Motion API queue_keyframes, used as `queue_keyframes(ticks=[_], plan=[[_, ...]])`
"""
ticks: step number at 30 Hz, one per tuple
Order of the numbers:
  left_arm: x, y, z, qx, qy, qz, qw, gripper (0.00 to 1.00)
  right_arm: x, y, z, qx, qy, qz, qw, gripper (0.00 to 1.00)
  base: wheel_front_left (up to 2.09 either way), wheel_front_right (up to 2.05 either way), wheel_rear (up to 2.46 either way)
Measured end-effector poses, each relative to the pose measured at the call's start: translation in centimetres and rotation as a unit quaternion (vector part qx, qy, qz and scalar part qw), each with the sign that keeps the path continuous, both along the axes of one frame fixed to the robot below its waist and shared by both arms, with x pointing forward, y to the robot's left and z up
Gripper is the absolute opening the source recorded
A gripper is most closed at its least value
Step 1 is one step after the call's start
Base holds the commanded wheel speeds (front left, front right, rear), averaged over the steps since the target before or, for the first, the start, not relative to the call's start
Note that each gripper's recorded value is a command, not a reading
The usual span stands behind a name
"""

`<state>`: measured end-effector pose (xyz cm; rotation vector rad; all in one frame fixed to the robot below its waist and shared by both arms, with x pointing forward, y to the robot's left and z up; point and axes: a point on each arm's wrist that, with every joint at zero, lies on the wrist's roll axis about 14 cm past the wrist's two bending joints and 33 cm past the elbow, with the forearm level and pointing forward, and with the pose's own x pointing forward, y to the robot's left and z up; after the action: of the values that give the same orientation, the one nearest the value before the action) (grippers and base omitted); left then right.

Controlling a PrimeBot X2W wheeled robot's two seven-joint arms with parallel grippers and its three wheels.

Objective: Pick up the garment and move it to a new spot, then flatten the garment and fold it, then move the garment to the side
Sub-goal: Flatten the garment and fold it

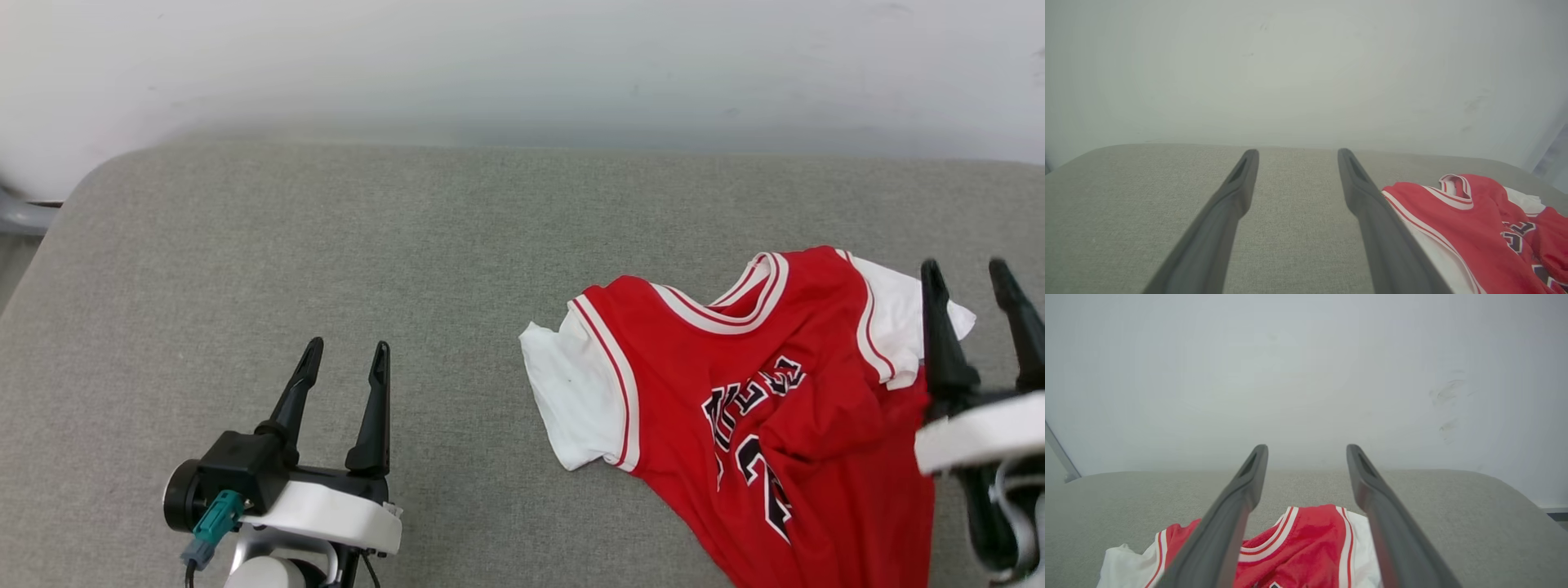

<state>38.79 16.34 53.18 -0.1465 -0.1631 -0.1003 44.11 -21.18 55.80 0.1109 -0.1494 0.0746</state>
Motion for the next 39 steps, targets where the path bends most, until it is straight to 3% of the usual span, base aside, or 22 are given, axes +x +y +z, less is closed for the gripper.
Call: queue_keyframes(ticks=[6, 13, 19, 22, 28, 34, 39], plan=[[-0.5, -1.2, -0.5, -0.006, 0.007, -0.020, 1.000, 1.00, -3.2, 0.2, -1.1, 0.045, -0.020, -0.028, 0.998, 1.00, 0.00, 0.00, 0.00], [-0.5, -2.7, -2.0, -0.007, 0.029, -0.044, 0.999, 1.00, -4.8, 0.6, -2.9, 0.049, -0.001, -0.031, 0.998, 1.00, 0.00, 0.00, 0.00], [2.2, -6.6, -2.7, 0.016, 0.064, -0.124, 0.990, 1.00, -4.8, 0.0, -3.5, 0.046, 0.007, -0.038, 0.998, 1.00, 0.00, 0.00, 0.00], [3.9, -9.1, -4.0, 0.045, 0.138, -0.175, 0.974, 1.00, -4.6, -0.2, -3.9, 0.043, 0.012, -0.040, 0.998, 1.00, 0.00, 0.00, 0.00], [5.7, -11.5, -7.1, 0.124, 0.278, -0.232, 0.924, 1.00, -4.2, -0.5, -4.3, 0.036, 0.020, -0.043, 0.998, 1.00, 0.00, 0.00, 0.00], [7.9, -11.2, -9.5, 0.179, 0.331, -0.224, 0.899, 1.00, -3.9, -0.9, -5.2, 0.031, 0.031, -0.049, 0.998, 1.00, 0.00, 0.00, 0.00], [8.5, -11.1, -12.1, 0.195, 0.367, -0.224, 0.881, 1.00, -3.8, -1.3, -6.0, 0.028, 0.042, -0.057, 0.997, 1.00, 0.00, 0.00, 0.00]])
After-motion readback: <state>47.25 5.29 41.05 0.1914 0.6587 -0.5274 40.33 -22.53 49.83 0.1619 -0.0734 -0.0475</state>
